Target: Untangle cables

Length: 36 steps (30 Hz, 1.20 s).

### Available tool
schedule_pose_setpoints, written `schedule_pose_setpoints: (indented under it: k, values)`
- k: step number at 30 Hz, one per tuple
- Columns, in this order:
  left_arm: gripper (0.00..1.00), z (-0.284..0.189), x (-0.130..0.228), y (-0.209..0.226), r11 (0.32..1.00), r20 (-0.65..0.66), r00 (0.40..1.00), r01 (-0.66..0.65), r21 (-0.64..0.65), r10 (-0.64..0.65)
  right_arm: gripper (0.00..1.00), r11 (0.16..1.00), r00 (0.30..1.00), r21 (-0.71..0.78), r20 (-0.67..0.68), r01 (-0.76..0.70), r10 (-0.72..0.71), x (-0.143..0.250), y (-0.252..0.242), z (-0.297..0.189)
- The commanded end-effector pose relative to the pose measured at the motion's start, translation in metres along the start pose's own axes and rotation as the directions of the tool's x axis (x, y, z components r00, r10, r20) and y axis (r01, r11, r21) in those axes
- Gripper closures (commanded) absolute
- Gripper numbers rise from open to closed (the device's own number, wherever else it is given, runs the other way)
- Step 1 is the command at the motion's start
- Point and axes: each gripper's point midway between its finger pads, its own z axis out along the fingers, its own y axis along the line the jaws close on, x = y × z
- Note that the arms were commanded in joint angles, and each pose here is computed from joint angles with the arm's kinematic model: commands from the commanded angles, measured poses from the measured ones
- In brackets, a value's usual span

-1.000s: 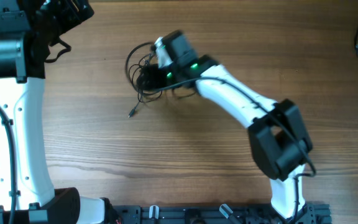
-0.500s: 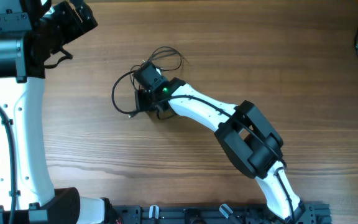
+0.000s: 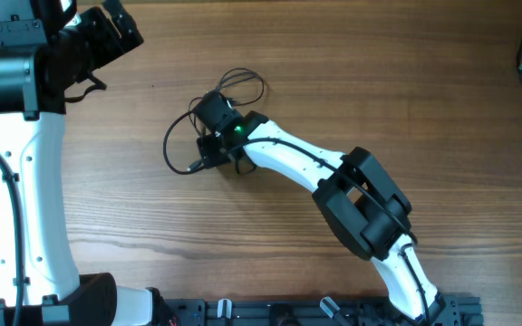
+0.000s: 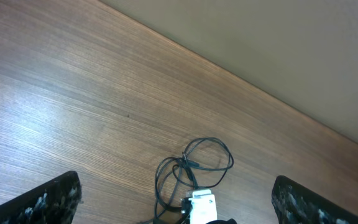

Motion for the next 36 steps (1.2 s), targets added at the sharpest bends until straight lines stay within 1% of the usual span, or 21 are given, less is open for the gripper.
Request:
schedule_pose_setpoints:
  k: [1,2,4,5,6,9,10,12,15,17,18,19,22,24,27,28,29,31,33,35,36]
  values:
    - [0.00,0.001,-0.001,-0.001,1.000,-0.002,1.000,0.012,0.005,-0.012,0.25,0.988,0.985,-0.017,-0.083,0.151,-0.152,0.027,-0.008,0.025]
    - [0.00,0.003,-0.001,0.000,1.000,-0.007,1.000,0.012,0.003,-0.012,0.24,0.958,0.956,-0.050,-0.061,0.284,-0.287,0.024,-0.003,0.025]
    - [0.00,0.008,0.000,0.000,1.000,-0.017,1.000,0.013,-0.001,-0.013,0.24,0.842,0.841,-0.055,-0.050,0.536,-0.539,0.024,-0.005,0.025]
    - [0.00,0.011,0.002,0.001,1.000,-0.027,1.000,0.013,-0.006,-0.014,0.24,0.789,0.787,-0.053,-0.059,0.612,-0.614,0.026,-0.008,0.025]
    - [0.00,0.014,0.003,0.002,1.000,-0.037,0.999,0.013,-0.011,-0.014,0.31,0.715,0.713,-0.040,-0.065,0.698,-0.699,0.025,-0.013,0.025]
    - [0.00,0.022,0.005,0.004,1.000,-0.054,0.998,0.015,-0.019,-0.016,0.38,0.599,0.598,0.016,-0.080,0.801,-0.797,0.017,-0.022,0.025]
    - [0.00,0.025,0.006,0.004,1.000,-0.061,0.998,0.015,-0.023,-0.016,0.56,0.591,0.592,0.035,-0.086,0.806,-0.802,0.015,-0.025,0.025]
    - [0.00,0.029,0.008,0.005,1.000,-0.070,0.997,0.015,-0.027,-0.017,0.96,0.620,0.619,0.016,-0.074,0.785,-0.782,0.017,-0.021,0.026]
    - [0.00,0.029,0.006,0.004,1.000,-0.064,0.998,0.015,-0.024,-0.016,0.96,0.733,0.733,-0.020,-0.012,0.680,-0.680,0.024,-0.013,0.037]
    - [0.00,0.029,0.006,0.005,1.000,-0.065,0.998,0.015,-0.024,-0.016,0.96,0.780,0.780,-0.015,-0.008,0.625,-0.625,0.026,-0.014,0.040]
    - [0.00,0.029,0.006,0.004,1.000,-0.064,0.998,0.014,-0.024,-0.016,0.96,0.826,0.826,-0.004,-0.009,0.564,-0.564,0.024,-0.015,0.035]
    - [0.00,0.029,0.006,0.004,1.000,-0.065,0.998,0.003,-0.023,-0.005,0.96,0.845,0.845,-0.005,-0.008,0.535,-0.535,0.021,-0.014,0.026]
    - [0.01,0.029,0.006,0.004,0.999,-0.063,0.997,-0.034,-0.020,0.033,0.96,0.856,0.852,0.011,0.089,0.517,-0.516,-0.011,0.000,-0.038]
    - [0.00,0.029,0.002,0.003,0.999,-0.049,0.998,-0.034,-0.014,0.034,0.96,0.897,0.865,0.026,0.253,0.442,-0.434,-0.048,0.004,-0.122]
    - [0.00,0.030,0.001,-0.002,0.999,-0.048,0.998,-0.042,0.012,0.043,0.96,0.946,0.837,0.024,0.458,0.324,-0.299,-0.081,-0.008,-0.229]
    - [0.00,0.032,0.004,-0.006,0.998,-0.066,0.997,-0.044,0.038,0.047,0.96,0.961,0.825,0.015,0.510,0.275,-0.244,-0.086,-0.017,-0.260]
    - [0.01,0.036,0.012,-0.018,0.991,-0.103,0.991,-0.075,0.112,0.087,0.96,0.973,0.812,0.011,0.549,0.229,-0.197,-0.089,-0.030,-0.288]
    - [0.00,0.046,0.032,-0.044,0.956,-0.203,0.970,-0.074,0.283,0.135,0.96,0.986,0.795,0.019,0.588,0.168,-0.147,-0.088,-0.053,-0.321]
    - [0.00,0.053,0.053,-0.067,0.901,-0.315,0.937,-0.001,0.433,0.153,0.96,0.993,0.786,0.026,0.609,0.116,-0.108,-0.085,-0.073,-0.343]
    - [0.00,0.065,0.069,-0.078,0.865,-0.405,0.901,0.073,0.496,0.156,0.96,0.996,0.780,0.038,0.619,0.086,-0.091,-0.082,-0.087,-0.354]
    - [0.00,0.078,0.076,-0.077,0.871,-0.437,0.886,0.087,0.483,0.154,0.96,0.997,0.777,0.044,0.625,0.067,-0.080,-0.081,-0.095,-0.360]
